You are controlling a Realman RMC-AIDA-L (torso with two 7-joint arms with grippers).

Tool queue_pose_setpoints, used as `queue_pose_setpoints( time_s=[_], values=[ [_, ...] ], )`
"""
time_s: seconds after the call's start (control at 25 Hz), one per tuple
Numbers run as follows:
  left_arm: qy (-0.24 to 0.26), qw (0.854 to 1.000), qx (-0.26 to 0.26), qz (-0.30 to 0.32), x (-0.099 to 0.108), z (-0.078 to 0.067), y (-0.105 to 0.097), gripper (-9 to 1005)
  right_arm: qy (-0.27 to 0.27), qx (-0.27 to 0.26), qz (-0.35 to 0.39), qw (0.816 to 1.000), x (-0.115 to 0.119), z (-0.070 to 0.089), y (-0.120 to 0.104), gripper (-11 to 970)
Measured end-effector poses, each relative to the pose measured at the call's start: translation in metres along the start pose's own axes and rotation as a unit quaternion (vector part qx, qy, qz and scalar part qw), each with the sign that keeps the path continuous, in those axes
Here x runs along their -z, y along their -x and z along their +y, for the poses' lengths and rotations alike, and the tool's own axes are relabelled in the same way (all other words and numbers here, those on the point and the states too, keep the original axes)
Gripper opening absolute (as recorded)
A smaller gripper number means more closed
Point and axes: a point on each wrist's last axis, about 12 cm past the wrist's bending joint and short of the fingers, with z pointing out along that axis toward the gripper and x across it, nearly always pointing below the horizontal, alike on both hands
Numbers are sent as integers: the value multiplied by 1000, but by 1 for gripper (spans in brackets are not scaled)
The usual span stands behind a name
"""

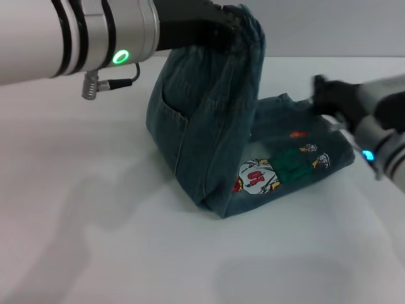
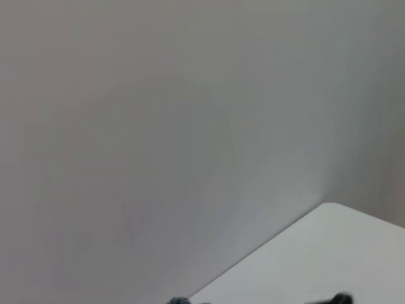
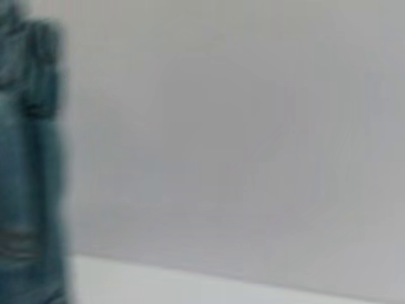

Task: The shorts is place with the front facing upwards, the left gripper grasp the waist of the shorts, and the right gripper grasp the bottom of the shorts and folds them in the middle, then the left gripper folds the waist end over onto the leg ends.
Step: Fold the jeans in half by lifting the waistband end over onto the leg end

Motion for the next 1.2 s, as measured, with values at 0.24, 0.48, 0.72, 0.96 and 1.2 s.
queue_pose_setpoints(
  time_s=[0.24,0.48,0.72,0.96,1.2],
  values=[
    [-4,1000,1,1,-4,-2,-3,85,-81,-15,-60,995,28,-34,2,0],
    [-16,1000,0,-10,-13,-13,-8,99,-133,-24,-75,988,51,-56,-3,0],
    [-20,1000,1,-16,-18,-18,-14,112,-135,-16,-70,988,56,-59,-7,0],
    [-27,999,13,-12,-38,-25,-34,126,-123,-1,-70,990,55,-54,-5,0],
    [-25,999,16,-21,-43,-27,-39,140,-120,-1,-70,990,56,-52,-5,0]
  ],
)
